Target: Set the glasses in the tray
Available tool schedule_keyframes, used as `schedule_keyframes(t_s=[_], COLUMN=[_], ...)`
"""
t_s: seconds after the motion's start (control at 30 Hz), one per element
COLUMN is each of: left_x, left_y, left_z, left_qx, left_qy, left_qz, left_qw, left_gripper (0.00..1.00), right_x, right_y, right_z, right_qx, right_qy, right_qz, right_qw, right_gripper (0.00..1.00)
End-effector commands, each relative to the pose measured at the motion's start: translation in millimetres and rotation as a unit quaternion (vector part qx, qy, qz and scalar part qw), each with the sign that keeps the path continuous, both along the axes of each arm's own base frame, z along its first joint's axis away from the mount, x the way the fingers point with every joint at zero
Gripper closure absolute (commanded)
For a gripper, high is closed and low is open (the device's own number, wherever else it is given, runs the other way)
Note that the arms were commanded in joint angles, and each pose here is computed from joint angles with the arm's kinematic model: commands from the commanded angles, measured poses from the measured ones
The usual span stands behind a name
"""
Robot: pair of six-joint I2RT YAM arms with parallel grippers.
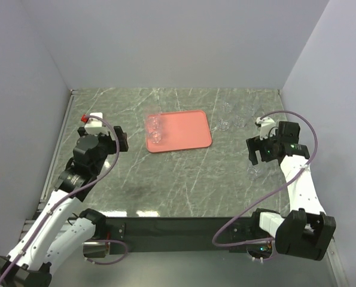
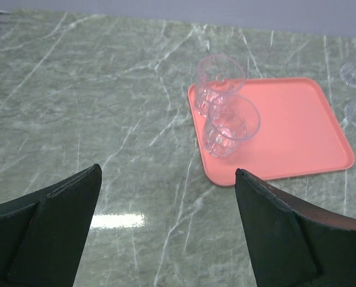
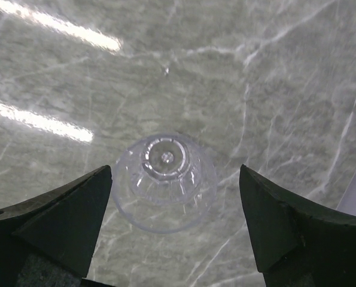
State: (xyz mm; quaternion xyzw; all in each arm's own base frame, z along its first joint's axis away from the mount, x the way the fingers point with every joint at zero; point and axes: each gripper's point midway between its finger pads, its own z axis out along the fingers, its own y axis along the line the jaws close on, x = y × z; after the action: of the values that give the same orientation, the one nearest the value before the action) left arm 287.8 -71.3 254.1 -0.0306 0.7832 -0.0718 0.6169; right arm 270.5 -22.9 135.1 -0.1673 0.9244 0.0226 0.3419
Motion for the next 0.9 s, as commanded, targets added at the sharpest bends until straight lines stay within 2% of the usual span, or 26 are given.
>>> schedule_keyframes(t_s=[0.0, 0.2, 0.33, 0.47, 0.73, 0.87], left_x=[0.4, 1.5, 5.7, 7.5, 6.7, 7.2], left_y=[5.0, 2.3, -2.6, -0.4, 3.1, 0.4], left_z=[16.7, 11.6, 4.3, -0.8, 1.2, -0.2], left_qx=[-0.011, -0.010, -0.007, -0.003, -0.002, -0.003], left_qy=[-0.033, -0.028, -0.013, -0.006, -0.012, -0.010], left_qz=[0.013, 0.007, -0.001, 0.007, 0.015, 0.009], left_qw=[0.999, 1.000, 1.000, 1.000, 1.000, 1.000], left_gripper=[0.01, 0.01, 0.01, 0.01, 0.01, 0.01], right_x=[0.0, -6.0, -0.5, 4.3, 5.8, 4.1], right_y=[-17.1, -28.8, -33.1, -35.1, -37.5, -36.3], right_z=[4.0, -17.2, -20.0, -28.5, -48.9, -58.0], right_qx=[-0.025, -0.037, -0.041, -0.032, -0.030, -0.027], right_qy=[0.010, 0.035, 0.025, 0.039, 0.058, 0.066], right_qz=[-0.024, -0.034, -0.043, -0.057, -0.065, -0.067], right_qw=[0.999, 0.998, 0.998, 0.997, 0.996, 0.995], right_gripper=[0.08, 0.13, 0.16, 0.32, 0.45, 0.65])
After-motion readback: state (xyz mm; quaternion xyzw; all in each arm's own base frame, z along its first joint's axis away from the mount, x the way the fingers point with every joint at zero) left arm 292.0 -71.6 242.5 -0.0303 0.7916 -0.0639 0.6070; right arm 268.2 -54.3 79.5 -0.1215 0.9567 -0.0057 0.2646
